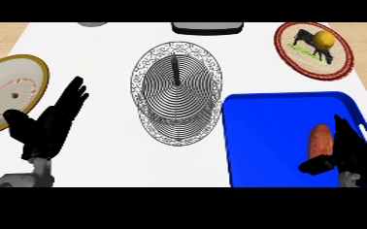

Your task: Pick the sweet potato from the tray and place it in the tiered basket

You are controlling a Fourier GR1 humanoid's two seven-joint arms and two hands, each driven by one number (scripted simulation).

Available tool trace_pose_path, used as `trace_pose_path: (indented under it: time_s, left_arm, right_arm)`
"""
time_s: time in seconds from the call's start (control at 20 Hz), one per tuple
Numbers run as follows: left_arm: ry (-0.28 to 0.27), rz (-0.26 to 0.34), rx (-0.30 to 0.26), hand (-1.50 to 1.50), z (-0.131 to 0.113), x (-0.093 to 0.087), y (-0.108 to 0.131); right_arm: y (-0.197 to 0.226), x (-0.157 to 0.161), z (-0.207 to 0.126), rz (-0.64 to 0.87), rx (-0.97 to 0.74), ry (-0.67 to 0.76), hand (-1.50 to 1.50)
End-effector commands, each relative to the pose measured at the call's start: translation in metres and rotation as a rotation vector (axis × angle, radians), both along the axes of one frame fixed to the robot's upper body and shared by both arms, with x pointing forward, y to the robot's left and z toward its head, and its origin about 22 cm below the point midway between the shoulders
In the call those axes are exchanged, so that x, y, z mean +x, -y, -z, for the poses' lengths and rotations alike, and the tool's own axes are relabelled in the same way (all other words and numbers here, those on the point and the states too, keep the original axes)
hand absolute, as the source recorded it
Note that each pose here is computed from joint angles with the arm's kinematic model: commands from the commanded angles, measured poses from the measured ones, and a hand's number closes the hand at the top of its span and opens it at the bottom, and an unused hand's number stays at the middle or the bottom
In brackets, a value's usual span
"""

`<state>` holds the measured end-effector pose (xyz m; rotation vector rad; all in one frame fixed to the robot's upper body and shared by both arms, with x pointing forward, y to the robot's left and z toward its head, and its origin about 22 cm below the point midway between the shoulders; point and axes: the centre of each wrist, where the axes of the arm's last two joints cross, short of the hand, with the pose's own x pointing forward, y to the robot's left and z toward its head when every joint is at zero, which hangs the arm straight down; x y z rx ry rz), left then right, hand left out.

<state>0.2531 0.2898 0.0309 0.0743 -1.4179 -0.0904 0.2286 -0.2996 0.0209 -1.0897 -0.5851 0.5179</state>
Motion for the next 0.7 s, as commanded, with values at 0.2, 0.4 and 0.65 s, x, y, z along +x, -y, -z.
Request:
trace_pose_path:
  time_s: [0.2, 0.4, 0.65]
  left_arm:
    - [-0.022, 0.01, -0.002, 0.0, 0.008, -0.012, 0.006]
    - [0.009, 0.009, -0.004, 0.0, -0.008, 0.001, 0.006]
    - [0.011, 0.007, 0.001, 0.0, -0.002, 0.008, -0.006]
  right_arm:
    - [0.0, 0.0, 0.021, -0.08, 0.073, -0.154, 1.5]
    - [0.001, -0.01, 0.03, -0.133, 0.017, -0.167, 1.5]
    - [0.009, 0.001, 0.021, -0.421, -0.071, -0.158, 1.5]
